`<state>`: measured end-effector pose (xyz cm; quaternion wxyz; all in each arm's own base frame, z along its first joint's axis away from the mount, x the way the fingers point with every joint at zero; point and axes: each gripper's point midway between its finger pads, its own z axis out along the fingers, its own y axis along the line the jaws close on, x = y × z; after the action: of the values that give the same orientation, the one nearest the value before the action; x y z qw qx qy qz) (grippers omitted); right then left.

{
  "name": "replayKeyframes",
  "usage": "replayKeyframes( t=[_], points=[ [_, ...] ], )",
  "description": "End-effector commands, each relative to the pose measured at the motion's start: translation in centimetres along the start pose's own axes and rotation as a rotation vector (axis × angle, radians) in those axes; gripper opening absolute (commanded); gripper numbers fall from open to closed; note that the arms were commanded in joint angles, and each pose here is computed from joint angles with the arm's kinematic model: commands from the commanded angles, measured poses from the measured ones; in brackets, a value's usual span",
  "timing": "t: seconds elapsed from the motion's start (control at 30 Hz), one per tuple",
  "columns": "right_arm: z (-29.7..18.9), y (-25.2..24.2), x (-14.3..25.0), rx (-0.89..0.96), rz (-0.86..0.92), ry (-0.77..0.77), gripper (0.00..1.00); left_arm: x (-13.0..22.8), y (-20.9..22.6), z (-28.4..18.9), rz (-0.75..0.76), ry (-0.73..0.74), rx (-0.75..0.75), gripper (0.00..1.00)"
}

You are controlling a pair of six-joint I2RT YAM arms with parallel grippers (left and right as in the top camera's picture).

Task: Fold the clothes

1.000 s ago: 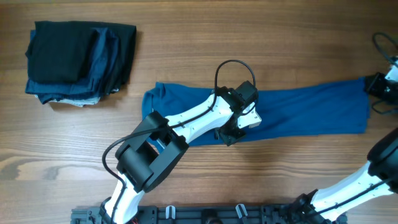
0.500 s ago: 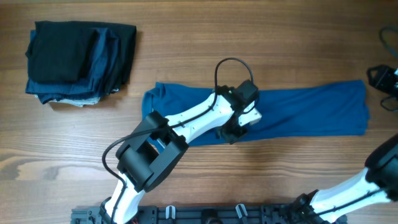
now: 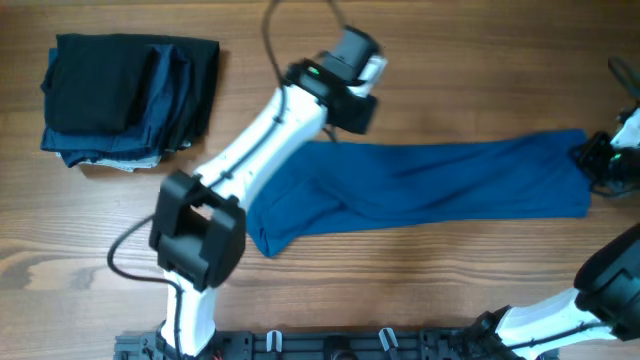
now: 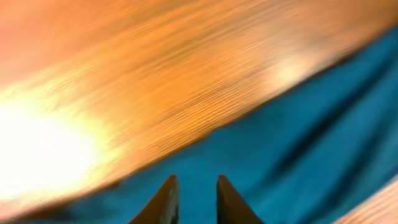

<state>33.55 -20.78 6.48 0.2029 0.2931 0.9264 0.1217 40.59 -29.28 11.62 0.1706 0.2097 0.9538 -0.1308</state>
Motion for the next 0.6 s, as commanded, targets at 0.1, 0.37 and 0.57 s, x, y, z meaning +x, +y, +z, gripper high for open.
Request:
replayKeyframes(
  t=[0.1,0.37,0.57],
  points=[
    [3.8,-2.3,2.5,0.069,0.065,0.065,0.19,4.6,5.8,3.4,-0.193,0.216,0.002,0.15],
    [5.8,-3.7,4.1,0.102,0.096,0.131,0.18,6.3,6.3,5.6,-0.228,0.294,0.041,0.13],
    [6.6,-4.9,5.4,0.159,0.150,0.182,0.16,9.3,7.9,9.5,-0.271,0.402,0.021,0.07]
  ],
)
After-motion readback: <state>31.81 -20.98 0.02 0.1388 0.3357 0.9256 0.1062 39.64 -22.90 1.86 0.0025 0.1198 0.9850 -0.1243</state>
